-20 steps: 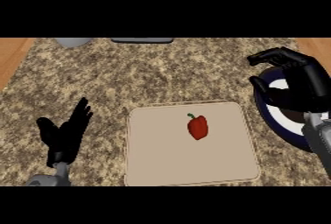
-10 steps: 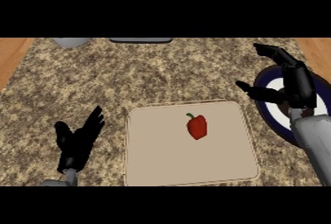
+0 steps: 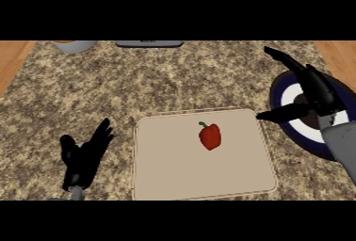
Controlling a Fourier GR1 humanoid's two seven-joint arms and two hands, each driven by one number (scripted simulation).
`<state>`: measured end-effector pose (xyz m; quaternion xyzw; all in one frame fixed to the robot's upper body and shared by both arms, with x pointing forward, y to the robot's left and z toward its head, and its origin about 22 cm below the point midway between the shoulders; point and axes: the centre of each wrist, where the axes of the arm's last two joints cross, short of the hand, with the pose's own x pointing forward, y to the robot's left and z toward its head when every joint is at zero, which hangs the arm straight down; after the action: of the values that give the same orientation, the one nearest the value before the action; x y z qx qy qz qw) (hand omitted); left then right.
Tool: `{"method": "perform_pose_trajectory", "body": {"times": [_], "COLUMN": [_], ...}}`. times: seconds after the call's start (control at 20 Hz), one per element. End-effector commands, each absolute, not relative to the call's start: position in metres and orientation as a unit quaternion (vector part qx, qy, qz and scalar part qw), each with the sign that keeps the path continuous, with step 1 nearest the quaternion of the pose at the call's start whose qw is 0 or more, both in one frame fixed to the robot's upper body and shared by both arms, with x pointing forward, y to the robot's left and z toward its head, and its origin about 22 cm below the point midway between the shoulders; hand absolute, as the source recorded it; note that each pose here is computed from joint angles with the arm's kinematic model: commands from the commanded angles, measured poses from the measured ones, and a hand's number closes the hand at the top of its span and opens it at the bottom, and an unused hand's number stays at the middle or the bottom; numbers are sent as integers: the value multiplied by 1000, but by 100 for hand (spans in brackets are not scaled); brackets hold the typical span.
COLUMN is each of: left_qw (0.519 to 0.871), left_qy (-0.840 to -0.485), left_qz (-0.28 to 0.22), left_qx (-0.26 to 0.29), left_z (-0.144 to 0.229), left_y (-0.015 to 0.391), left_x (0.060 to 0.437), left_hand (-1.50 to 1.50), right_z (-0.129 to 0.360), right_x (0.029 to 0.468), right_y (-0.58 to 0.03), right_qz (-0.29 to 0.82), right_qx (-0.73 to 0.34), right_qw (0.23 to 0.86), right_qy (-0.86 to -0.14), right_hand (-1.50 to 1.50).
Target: Pick the bell pepper from the tray and place it in the plate
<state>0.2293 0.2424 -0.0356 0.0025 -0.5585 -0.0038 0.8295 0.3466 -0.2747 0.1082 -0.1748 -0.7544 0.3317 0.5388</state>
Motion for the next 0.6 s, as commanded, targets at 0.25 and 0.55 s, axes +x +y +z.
{"method": "perform_pose_trajectory", "body": {"times": [0.25, 0.55], "left_qw": [831, 829], "left_qy": [-556, -560], "left_qz": [-1, -2], "left_qx": [8, 0], "left_z": [-32, -37], "left_y": [261, 235], "left_x": [232, 237], "left_hand": [0, 0], "right_z": [131, 115], "right_x": [326, 330], "right_y": [-218, -168], "right_qz": [498, 525], "right_qx": [-210, -228], "right_qw": [553, 569], "right_qy": [-634, -590], "right_hand": [-150, -150]}}
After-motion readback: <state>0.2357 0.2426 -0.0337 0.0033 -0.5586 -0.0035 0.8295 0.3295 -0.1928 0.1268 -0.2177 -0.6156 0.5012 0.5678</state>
